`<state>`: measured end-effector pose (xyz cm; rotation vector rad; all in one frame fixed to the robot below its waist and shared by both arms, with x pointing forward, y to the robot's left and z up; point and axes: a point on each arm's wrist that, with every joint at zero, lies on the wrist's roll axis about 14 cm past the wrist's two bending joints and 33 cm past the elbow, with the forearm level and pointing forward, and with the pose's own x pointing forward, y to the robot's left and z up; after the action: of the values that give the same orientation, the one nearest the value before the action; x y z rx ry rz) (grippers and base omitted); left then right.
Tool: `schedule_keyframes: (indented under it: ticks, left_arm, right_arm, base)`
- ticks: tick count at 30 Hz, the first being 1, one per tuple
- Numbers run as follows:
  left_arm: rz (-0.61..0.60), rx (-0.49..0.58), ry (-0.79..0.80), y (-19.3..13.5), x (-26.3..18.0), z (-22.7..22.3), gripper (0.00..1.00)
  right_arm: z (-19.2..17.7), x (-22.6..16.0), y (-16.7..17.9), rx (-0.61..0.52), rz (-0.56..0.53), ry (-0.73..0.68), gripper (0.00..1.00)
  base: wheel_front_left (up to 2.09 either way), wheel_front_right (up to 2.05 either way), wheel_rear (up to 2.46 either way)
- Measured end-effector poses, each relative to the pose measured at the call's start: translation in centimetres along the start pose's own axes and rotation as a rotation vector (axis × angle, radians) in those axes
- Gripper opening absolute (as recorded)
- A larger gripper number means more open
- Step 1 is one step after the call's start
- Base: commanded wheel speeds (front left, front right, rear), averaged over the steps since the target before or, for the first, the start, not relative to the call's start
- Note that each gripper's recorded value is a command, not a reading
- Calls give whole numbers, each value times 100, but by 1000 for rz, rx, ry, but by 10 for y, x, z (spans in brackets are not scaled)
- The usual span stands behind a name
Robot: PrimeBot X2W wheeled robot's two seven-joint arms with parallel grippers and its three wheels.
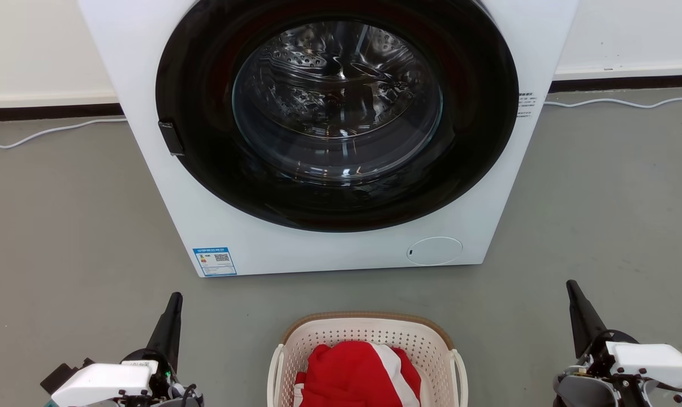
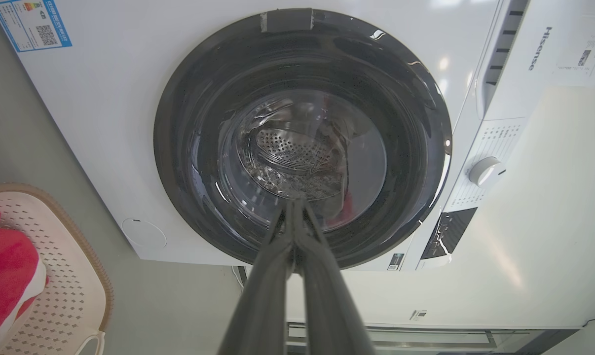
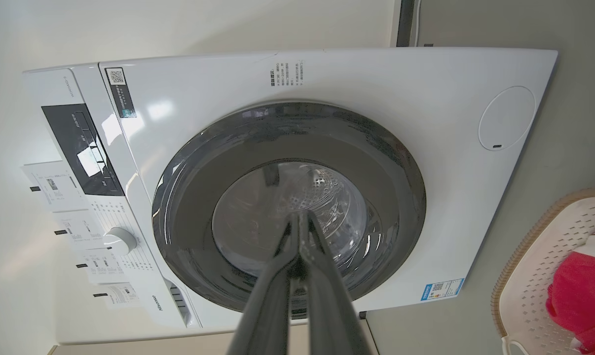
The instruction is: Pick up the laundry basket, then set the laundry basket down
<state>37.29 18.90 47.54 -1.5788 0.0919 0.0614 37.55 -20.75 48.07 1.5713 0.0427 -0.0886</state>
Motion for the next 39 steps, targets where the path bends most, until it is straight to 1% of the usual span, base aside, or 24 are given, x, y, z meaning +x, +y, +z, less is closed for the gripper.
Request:
schedule_keyframes:
  ticks: [39]
  left_arm:
    - [0, 0, 0, 0, 0, 0, 0]
  right_arm:
    - [0, 0, 0, 0, 0, 0, 0]
  base:
    - [0, 0, 0]
